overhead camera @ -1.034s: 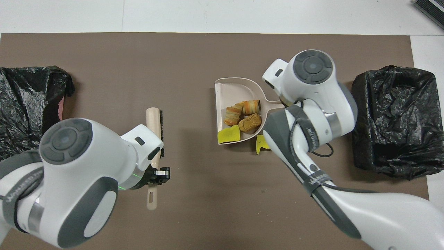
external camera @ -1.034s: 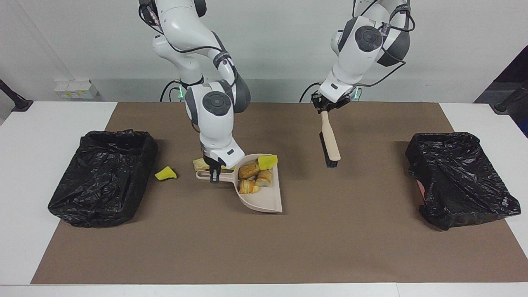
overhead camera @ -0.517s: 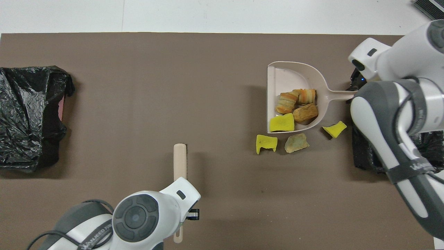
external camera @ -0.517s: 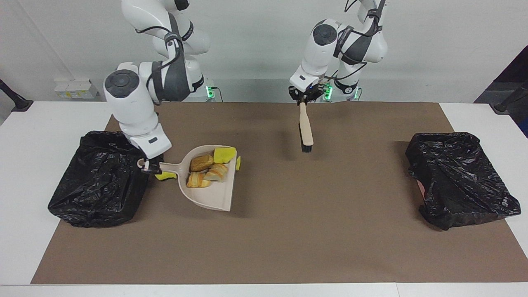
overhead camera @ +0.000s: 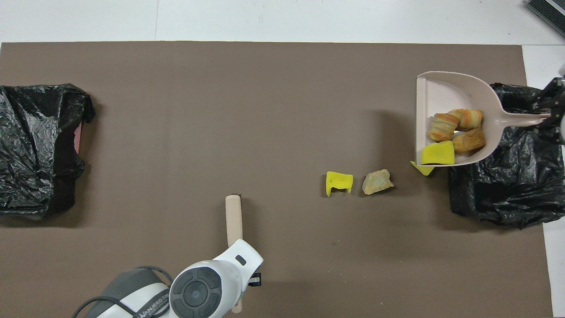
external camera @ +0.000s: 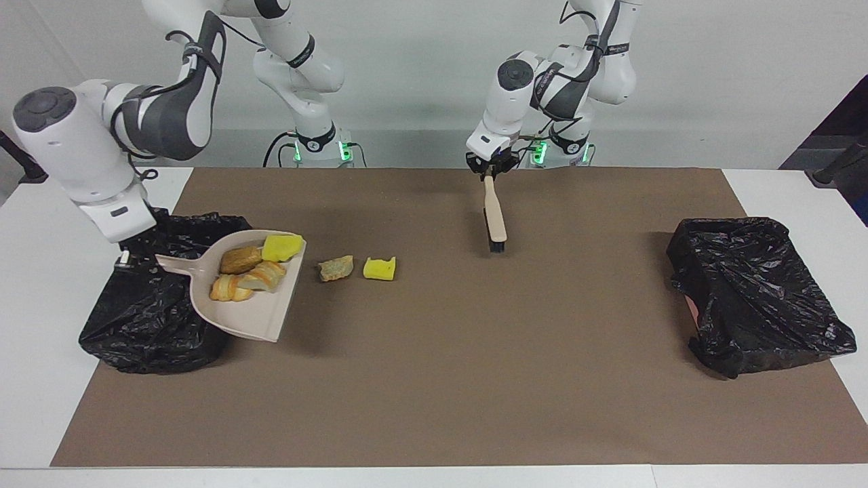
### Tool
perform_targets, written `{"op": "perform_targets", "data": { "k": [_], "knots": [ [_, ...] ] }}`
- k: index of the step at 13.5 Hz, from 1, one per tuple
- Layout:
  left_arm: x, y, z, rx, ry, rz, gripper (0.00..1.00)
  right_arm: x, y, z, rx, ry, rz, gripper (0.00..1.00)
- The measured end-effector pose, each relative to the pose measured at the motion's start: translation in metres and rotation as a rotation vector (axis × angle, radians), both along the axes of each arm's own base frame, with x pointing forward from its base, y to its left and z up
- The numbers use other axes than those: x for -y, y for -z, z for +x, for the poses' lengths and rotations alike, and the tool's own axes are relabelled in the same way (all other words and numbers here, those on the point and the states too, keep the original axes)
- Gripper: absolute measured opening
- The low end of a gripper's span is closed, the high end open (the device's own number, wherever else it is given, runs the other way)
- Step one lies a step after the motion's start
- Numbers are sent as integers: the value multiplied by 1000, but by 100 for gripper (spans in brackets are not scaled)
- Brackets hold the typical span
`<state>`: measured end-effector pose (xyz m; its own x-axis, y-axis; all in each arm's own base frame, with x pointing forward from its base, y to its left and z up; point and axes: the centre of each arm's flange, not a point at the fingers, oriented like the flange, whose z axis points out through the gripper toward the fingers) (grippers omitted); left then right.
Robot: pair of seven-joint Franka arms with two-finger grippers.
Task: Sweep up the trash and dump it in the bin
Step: 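Carry the loaded dustpan to the bin with the right gripper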
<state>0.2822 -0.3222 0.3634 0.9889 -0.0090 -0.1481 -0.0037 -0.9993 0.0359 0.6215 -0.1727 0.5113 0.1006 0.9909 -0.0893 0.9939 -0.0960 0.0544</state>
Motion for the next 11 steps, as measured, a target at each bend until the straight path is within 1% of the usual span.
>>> {"op": "perform_targets", "data": {
  "k": [3,5,7,8,10,11],
  "knots": [
    [6,11,1,4,0,-1,26,55,-6,-17,3,41,-22,31],
    [6,11,1,4,2,-1,26,85,-9,-27,9,75,-71,31],
    [6,11,1,4,3,-1,26,103,-13,-31,3,78,-176,31],
    [6,11,1,4,3,-1,26,107,-16,-31,0,100,-242,31],
    [6,16,2,3,-2,-2,26,110,-18,-32,-1,180,-326,31],
    [6,19,4,2,-5,-1,26,109,-19,-31,-2,195,-359,31]
  ]
}}
